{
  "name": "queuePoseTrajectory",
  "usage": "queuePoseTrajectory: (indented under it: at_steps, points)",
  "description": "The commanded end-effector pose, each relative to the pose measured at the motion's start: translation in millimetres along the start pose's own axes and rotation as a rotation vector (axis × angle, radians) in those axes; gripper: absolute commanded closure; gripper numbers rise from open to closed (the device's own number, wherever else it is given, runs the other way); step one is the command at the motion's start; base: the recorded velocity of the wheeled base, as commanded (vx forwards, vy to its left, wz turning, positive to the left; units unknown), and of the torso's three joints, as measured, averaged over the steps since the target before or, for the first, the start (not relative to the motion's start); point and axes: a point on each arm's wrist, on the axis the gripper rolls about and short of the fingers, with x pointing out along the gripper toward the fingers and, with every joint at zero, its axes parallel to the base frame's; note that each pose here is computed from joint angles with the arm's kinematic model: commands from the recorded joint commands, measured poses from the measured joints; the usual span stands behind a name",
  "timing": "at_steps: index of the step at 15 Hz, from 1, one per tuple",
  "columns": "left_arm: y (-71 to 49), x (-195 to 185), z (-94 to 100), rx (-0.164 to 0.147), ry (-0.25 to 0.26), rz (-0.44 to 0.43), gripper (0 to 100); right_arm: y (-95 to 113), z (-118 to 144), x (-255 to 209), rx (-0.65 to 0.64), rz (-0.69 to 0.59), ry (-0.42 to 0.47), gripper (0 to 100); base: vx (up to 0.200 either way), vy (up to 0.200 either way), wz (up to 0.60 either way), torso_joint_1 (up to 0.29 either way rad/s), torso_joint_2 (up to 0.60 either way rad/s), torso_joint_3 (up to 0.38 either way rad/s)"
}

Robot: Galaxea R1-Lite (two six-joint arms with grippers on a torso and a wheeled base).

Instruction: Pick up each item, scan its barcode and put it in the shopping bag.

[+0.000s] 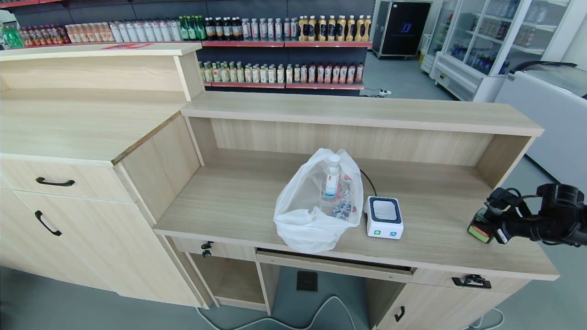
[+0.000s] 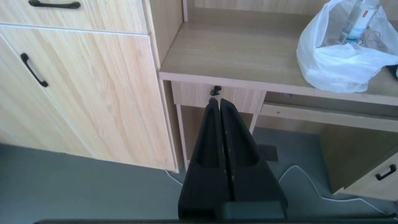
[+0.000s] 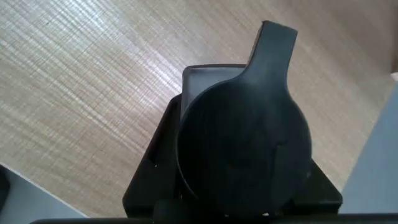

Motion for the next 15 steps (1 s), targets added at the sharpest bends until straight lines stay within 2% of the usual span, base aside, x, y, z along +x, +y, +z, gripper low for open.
queuePoseTrajectory:
  at_steps: [1, 3, 5, 8, 9, 11, 12, 14, 15]
  points:
    - [0.0, 0, 0.0, 0.000, 0.000, 0.000, 100, -1, 4, -4, -0.025, -0.023, -0.016, 100, 0.000, 0.000, 0.00, 0.000, 0.00, 0.000]
    - [0.0, 0, 0.0, 0.000, 0.000, 0.000, 100, -5, 16, -16, -0.072, -0.083, -0.057, 100, 0.000, 0.000, 0.00, 0.000, 0.00, 0.000]
    - [0.0, 0, 0.0, 0.000, 0.000, 0.000, 100, -7, 44, -50, -0.120, -0.146, -0.100, 100, 0.000, 0.000, 0.00, 0.000, 0.00, 0.000]
    - [0.0, 0, 0.0, 0.000, 0.000, 0.000, 100, 0, 86, -158, -0.317, -0.305, -0.113, 100, 0.000, 0.000, 0.00, 0.000, 0.00, 0.000]
    - [0.0, 0, 0.0, 0.000, 0.000, 0.000, 100, 11, 98, -194, -0.377, -0.339, -0.147, 100, 0.000, 0.000, 0.00, 0.000, 0.00, 0.000]
    - [0.0, 0, 0.0, 0.000, 0.000, 0.000, 100, 41, 114, -243, -0.476, -0.336, -0.276, 100, 0.000, 0.000, 0.00, 0.000, 0.00, 0.000]
    - [0.0, 0, 0.0, 0.000, 0.000, 0.000, 100, 52, 121, -256, -0.635, -0.356, -0.354, 100, 0.000, 0.000, 0.00, 0.000, 0.00, 0.000]
    - [0.0, 0, 0.0, 0.000, 0.000, 0.000, 100, 63, 148, -276, -1.041, -0.434, -0.578, 100, 0.000, 0.000, 0.00, 0.000, 0.00, 0.000]
    - [0.0, 0, 0.0, 0.000, 0.000, 0.000, 100, 71, 160, -280, -1.199, -0.478, -0.660, 100, 0.000, 0.000, 0.00, 0.000, 0.00, 0.000]
